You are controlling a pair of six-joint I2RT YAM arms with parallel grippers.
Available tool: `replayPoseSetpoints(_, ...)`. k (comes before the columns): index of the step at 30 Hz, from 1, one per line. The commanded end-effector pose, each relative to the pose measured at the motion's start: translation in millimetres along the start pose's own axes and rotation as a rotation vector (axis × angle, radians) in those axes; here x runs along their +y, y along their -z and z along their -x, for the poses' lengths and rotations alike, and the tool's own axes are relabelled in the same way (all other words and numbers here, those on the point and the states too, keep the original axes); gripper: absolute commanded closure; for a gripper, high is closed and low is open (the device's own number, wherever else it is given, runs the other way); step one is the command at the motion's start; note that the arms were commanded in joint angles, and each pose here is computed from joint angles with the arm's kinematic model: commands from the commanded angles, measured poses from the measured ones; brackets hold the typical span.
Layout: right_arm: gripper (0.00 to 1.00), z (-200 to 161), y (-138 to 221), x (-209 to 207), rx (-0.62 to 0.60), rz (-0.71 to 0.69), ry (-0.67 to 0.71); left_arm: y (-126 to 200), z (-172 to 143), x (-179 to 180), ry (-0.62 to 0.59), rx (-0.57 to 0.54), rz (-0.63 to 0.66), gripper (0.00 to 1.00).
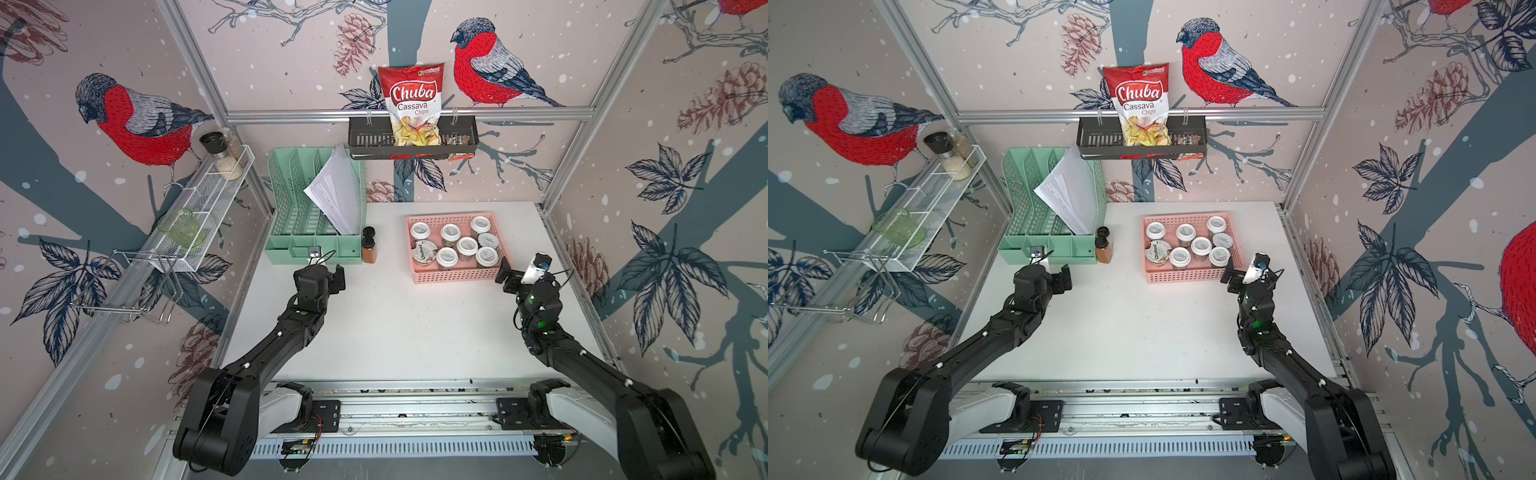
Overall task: Put the yogurt in the basket
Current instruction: Reset both arms
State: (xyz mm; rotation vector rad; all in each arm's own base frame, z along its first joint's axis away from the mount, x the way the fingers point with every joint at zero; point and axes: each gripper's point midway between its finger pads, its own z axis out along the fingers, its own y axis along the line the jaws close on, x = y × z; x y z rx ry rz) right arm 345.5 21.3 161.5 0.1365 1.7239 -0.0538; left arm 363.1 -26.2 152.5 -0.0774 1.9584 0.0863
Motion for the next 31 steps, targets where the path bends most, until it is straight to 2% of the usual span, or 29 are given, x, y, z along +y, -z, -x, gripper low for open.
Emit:
replayPoseSetpoints(1, 0.00, -6.1, -9.1, -11.8, -0.067, -0.076, 0.049, -1.2, 20.2, 11.5, -0.015, -0.142, -0.026, 0.05)
replayPoseSetpoints(3, 0.00, -13.0, -21.8, -11.6, -0.042, -0.139, 0.151, -5.4, 8.5, 21.0, -0.020, -0.172, -0.038, 0.05)
replayPoseSetpoints(4, 0.00, -7.7, -26.3, -6.6, -0.061, -0.124, 0.174, -6.4, 1.6, 21.8, -0.050, -0.196, -0.042, 0.05)
replayPoseSetpoints(6, 0.00, -12.3, -27.5, -25.4, -0.070, -0.158, 0.105, -8.8, -8.6, 25.6, -0.072, -0.231, -0.025, 0.05)
replayPoseSetpoints(9, 0.00, -14.8, -12.0, -44.7, -0.128, -0.038, -0.044, -15.3, -4.1, 26.3, -0.002, -0.247, -0.052, 0.05)
replayPoseSetpoints(10, 0.00, -11.5, -7.8, -51.3, -0.173, -0.045, -0.071, -17.7, -7.5, 26.8, 0.002, -0.261, -0.057, 0.05)
replayPoseSetpoints(11, 0.00, -14.7, -9.9, -47.4, -0.167, -0.013, -0.062, -18.7, -15.0, 28.9, 0.008, -0.271, -0.046, 0.05)
replayPoseSetpoints(12, 0.00, -23.0, -17.0, -44.1, -0.108, 0.002, -0.047, -18.2, -16.1, 31.6, 0.017, -0.304, -0.032, 0.05)
replayPoseSetpoints(13, 0.00, -28.7, -26.4, -39.6, -0.043, 0.019, -0.033, -26.4, -20.6, 33.1, 0.022, -0.268, -0.019, 0.05)
replayPoseSetpoints(14, 0.00, -26.1, -31.9, -33.5, -0.043, 0.053, -0.022, -37.9, -24.6, 32.5, 0.025, -0.181, -0.023, 0.05)
replayPoseSetpoints(15, 0.00, -26.2, -35.2, -30.8, -0.046, 0.067, -0.015, -34.2, -18.4, 34.9, 0.033, -0.238, -0.026, 0.05)
replayPoseSetpoints(16, 0.00, -27.1, -33.8, -31.1, -0.048, 0.054, -0.007, -34.4, -20.3, 35.2, 0.032, -0.245, -0.025, 0.05)
replayPoseSetpoints(17, 0.00, -28.4, -33.1, -31.5, -0.034, 0.034, 0.001, -39.6, -25.1, 34.3, 0.029, -0.181, -0.026, 0.05)
replayPoseSetpoints(19, 0.00, -27.9, -37.5, -31.2, -0.022, 0.029, 0.002, -35.8, -20.0, 35.2, 0.034, -0.239, -0.024, 0.04)
replayPoseSetpoints(21, 0.00, -29.5, -36.6, -32.2, -0.019, 0.027, 0.000, -39.2, -22.4, 34.1, 0.029, -0.193, -0.027, 0.04)
replayPoseSetpoints(22, 0.00, -29.2, -37.1, -31.9, -0.016, 0.028, -0.001, -36.7, -20.4, 34.5, 0.031, -0.225, -0.026, 0.04)
replayPoseSetpoints(24, 0.00, -33.0, -41.5, -31.3, 0.001, 0.028, 0.003, -39.7, -23.4, 33.9, 0.026, -0.188, -0.028, 0.04)
replayPoseSetpoints(25, 0.00, -33.6, -46.6, -30.7, 0.011, 0.032, 0.001, -38.2, -20.9, 34.0, 0.027, -0.214, -0.029, 0.04)
replayPoseSetpoints(31, 0.00, -28.8, -37.7, -32.1, -0.015, 0.030, -0.002, -35.4, -21.7, 33.4, 0.026, -0.211, -0.033, 0.04)
